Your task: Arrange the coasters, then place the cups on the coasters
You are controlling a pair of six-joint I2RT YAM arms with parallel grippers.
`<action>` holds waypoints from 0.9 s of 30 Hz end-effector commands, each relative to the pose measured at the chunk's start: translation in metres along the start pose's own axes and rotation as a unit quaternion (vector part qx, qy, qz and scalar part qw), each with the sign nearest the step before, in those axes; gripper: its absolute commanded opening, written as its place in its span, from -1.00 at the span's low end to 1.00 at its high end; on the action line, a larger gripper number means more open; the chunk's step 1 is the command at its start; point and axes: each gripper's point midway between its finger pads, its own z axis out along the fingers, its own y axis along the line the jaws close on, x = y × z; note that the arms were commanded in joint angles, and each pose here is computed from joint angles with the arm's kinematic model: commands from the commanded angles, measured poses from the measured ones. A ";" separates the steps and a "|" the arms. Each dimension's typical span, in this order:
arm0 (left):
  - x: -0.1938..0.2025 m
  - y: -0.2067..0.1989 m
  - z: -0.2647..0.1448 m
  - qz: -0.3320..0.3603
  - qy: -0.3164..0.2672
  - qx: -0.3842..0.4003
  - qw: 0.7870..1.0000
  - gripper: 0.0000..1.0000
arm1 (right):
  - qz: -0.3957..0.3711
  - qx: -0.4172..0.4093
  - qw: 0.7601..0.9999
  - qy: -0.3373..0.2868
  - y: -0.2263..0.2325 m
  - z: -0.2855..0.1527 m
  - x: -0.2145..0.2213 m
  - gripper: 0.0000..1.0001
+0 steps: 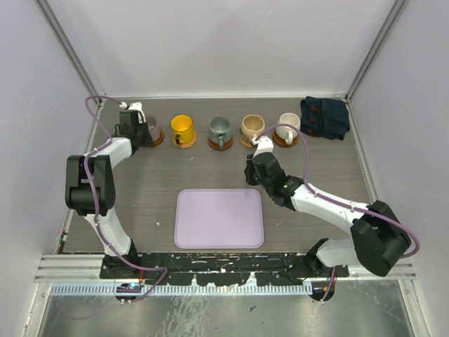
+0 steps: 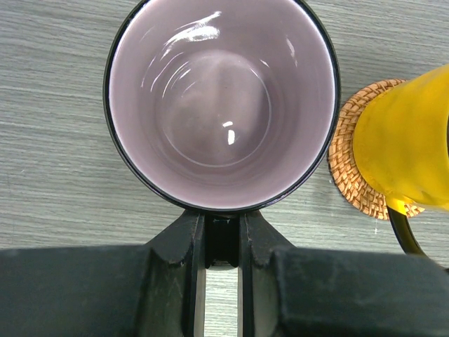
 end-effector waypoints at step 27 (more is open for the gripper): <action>-0.014 0.006 -0.029 -0.016 -0.016 -0.018 1.000 -1.00 | 0.022 -0.025 0.999 -0.035 0.013 -0.001 -0.021 -0.53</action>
